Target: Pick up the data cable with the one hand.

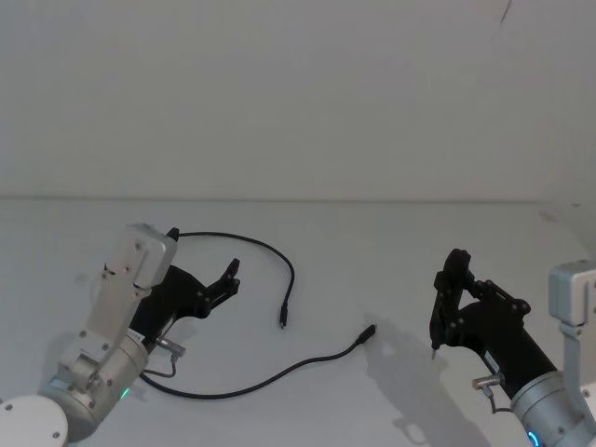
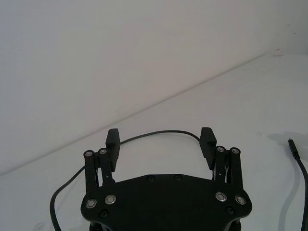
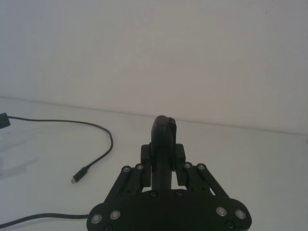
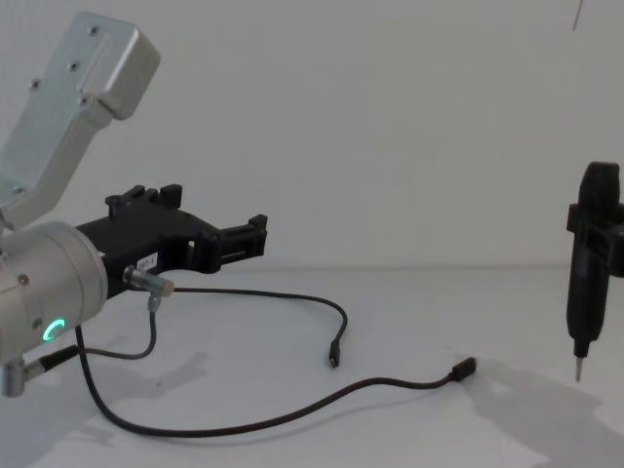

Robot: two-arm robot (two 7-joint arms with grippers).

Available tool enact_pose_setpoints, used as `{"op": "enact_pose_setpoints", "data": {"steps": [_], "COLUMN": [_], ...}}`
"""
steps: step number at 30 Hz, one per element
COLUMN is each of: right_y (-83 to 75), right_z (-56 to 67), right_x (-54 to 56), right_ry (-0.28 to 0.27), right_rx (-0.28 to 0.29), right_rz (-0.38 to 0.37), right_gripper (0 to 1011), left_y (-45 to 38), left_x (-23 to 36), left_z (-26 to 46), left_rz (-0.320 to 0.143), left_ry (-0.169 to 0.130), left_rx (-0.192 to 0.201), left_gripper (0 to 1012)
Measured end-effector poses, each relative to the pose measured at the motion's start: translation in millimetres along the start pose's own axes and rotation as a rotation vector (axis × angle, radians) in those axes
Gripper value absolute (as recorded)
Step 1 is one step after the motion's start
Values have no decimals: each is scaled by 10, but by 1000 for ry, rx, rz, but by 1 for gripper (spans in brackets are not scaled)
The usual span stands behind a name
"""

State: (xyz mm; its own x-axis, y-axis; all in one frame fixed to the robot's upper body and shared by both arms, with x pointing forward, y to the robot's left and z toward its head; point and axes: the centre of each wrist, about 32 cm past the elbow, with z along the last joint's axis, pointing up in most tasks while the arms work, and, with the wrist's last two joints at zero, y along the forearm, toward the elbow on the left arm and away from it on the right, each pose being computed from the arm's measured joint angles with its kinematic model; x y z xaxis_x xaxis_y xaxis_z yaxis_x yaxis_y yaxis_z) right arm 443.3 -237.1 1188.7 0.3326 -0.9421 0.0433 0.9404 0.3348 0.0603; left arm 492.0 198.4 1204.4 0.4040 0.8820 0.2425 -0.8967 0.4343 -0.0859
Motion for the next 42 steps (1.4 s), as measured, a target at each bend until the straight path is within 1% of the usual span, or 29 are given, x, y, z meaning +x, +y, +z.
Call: {"op": "enact_pose_setpoints", "data": {"steps": [42], "right_y": [0], "right_z": [0], "right_x": [0], "right_ry": [0], "right_rx": [0], "right_rz": [0], "right_gripper": [279], "left_y": [0], "left_x": [0], "left_z": [0], "left_rz": [0], "left_ry": [0], "left_rx": [0], "left_gripper": [1001]}}
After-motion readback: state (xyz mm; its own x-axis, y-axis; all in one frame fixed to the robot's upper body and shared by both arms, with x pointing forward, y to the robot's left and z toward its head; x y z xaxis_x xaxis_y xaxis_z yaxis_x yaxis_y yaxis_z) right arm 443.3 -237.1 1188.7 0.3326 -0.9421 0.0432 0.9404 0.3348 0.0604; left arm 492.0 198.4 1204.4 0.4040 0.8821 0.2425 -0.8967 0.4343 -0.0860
